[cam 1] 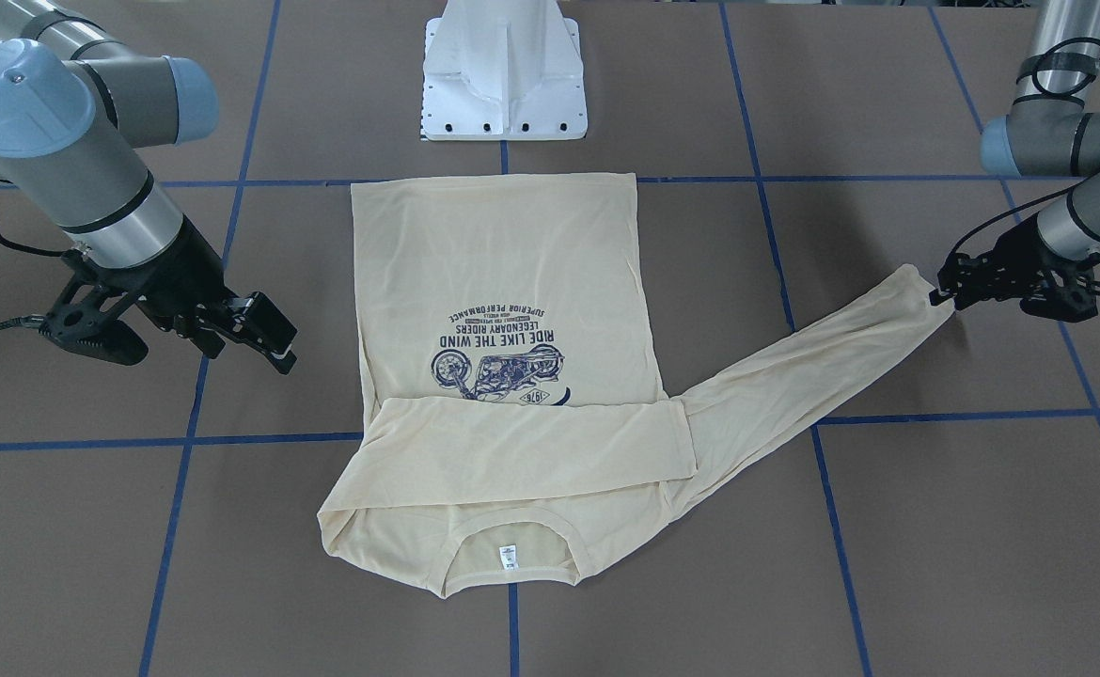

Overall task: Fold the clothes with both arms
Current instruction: 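Grasp the cuff of the other sleeve with the left gripper, then carry the sleeve with the left gripper across the shirt toward the collar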

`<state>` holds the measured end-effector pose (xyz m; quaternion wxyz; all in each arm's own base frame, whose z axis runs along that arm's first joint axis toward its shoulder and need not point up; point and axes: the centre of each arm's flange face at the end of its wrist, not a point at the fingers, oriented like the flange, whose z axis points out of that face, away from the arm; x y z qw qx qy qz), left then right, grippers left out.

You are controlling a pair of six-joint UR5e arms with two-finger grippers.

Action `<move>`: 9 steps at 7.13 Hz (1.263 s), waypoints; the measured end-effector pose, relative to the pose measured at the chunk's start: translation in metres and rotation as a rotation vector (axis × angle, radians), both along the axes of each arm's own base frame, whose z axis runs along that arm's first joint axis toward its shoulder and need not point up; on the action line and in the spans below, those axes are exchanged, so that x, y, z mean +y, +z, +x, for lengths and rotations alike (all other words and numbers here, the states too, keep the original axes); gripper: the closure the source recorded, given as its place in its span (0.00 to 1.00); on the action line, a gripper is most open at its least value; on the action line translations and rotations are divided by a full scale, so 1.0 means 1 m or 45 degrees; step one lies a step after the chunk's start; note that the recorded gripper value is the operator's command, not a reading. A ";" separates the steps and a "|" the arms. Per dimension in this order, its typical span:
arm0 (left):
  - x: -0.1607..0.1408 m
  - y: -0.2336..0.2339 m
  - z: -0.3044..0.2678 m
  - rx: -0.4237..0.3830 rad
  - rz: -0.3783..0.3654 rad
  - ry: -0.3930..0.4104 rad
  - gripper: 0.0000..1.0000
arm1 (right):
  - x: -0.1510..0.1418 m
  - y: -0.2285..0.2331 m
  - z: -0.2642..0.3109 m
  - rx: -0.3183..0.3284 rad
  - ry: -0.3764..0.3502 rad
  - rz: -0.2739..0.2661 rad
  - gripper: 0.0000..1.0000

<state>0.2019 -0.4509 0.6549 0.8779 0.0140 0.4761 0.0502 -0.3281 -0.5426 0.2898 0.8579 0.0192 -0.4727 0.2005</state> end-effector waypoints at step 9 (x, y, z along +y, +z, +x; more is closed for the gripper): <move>-0.028 -0.234 0.083 0.299 -0.222 -0.097 1.00 | -0.003 0.029 0.023 0.039 0.014 -0.015 0.05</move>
